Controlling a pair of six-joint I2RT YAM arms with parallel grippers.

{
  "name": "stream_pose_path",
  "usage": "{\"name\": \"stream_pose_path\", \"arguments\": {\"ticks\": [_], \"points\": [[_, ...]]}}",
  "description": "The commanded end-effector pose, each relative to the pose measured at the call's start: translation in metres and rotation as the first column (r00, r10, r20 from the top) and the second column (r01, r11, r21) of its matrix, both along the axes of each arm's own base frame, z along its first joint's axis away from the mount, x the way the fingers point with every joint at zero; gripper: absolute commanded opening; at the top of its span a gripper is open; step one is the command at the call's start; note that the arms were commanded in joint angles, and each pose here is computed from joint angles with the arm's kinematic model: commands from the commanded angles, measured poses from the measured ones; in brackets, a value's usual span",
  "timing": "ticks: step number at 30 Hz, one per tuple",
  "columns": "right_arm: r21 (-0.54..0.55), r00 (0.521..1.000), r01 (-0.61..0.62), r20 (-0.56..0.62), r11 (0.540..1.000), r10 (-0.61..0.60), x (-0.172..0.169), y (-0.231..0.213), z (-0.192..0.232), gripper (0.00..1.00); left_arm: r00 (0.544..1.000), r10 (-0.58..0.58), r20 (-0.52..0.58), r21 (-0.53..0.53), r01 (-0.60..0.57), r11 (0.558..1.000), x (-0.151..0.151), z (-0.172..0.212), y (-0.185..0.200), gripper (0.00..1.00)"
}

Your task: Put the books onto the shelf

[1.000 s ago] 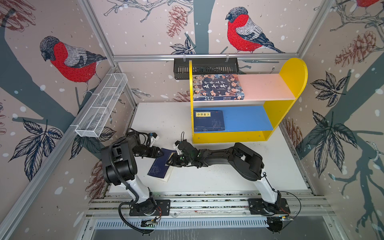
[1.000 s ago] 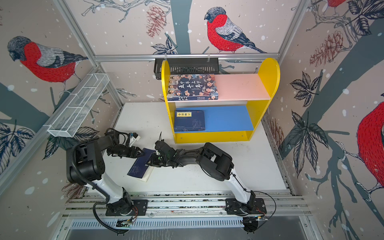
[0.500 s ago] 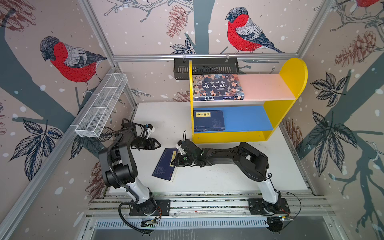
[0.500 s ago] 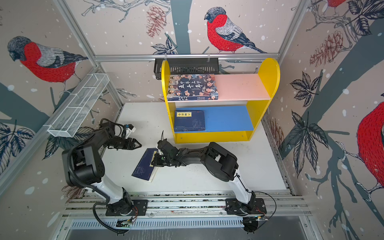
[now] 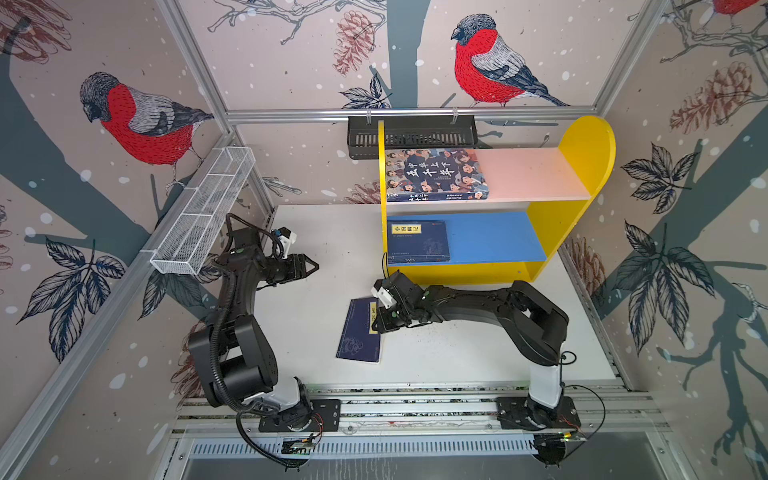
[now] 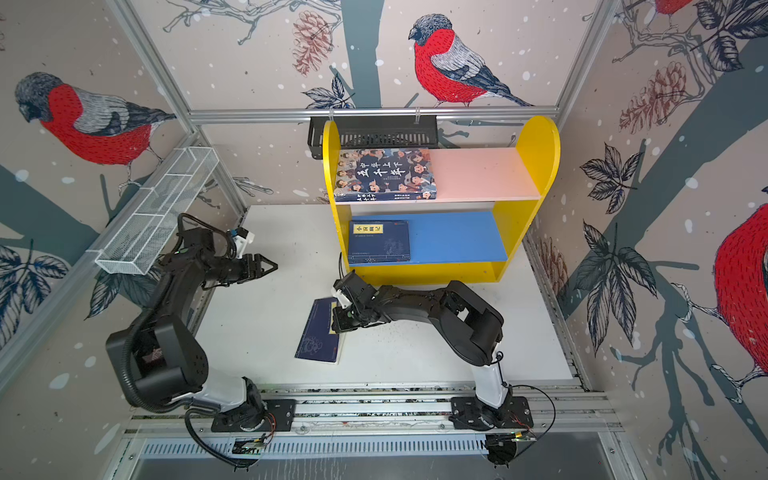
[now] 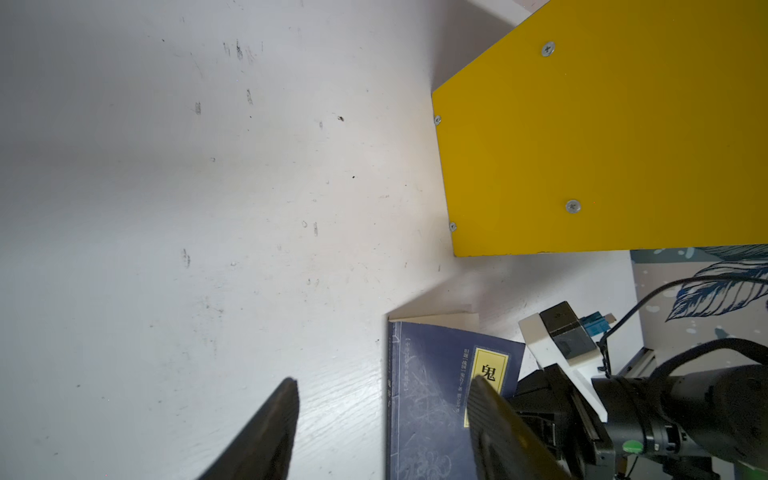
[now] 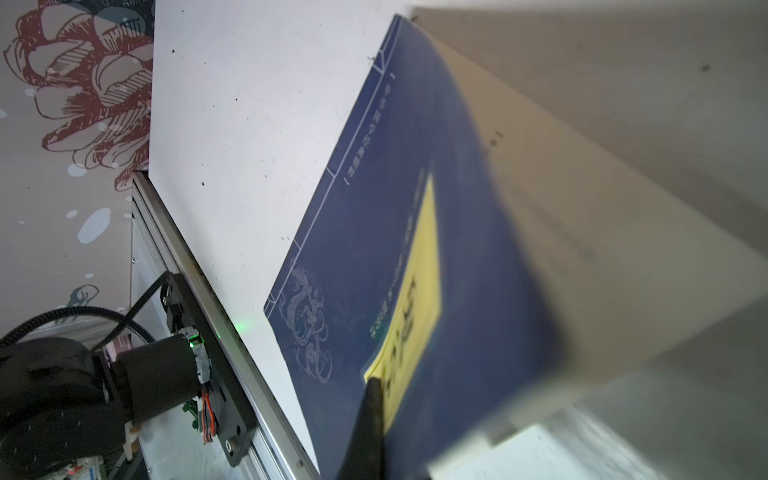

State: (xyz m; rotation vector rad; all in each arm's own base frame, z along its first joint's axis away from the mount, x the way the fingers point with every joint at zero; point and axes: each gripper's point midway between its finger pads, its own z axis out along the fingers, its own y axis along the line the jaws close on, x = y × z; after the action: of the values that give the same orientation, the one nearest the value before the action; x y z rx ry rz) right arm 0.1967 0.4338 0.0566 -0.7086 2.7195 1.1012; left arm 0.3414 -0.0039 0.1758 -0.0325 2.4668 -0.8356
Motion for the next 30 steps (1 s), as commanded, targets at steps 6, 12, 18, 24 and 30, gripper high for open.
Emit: {"name": "stream_pose_path", "arguments": {"ticks": [6, 12, 18, 24, 30], "points": [[-0.077, 0.999, -0.042, 0.016, 0.996, 0.043, -0.006, -0.039, -0.004, 0.18, 0.999, 0.030, -0.028, -0.164, -0.034, 0.986, -0.023, -0.001, -0.029, 0.67], [-0.091, 0.999, -0.019, 0.036, 0.996, 0.022, -0.008, -0.051, 0.002, 0.39, 0.993, 0.053, -0.105, -0.235, -0.076, 0.969, -0.037, -0.017, -0.050, 0.67], [-0.096, 0.995, 0.083, 0.059, 0.992, -0.077, -0.005, -0.066, 0.010, 0.48, 0.984, 0.108, -0.145, -0.198, -0.135, 0.971, -0.039, -0.033, -0.058, 0.68], [-0.058, 0.980, 0.193, 0.053, 0.980, -0.190, -0.016, -0.070, 0.016, 0.53, 0.950, 0.094, -0.298, -0.172, -0.150, 0.974, -0.063, -0.081, -0.074, 0.69], [-0.004, 0.964, 0.265, 0.036, 0.964, -0.265, -0.029, -0.063, 0.024, 0.56, 0.954, 0.054, -0.294, -0.130, -0.095, 0.987, -0.075, -0.099, -0.091, 0.70]]}}
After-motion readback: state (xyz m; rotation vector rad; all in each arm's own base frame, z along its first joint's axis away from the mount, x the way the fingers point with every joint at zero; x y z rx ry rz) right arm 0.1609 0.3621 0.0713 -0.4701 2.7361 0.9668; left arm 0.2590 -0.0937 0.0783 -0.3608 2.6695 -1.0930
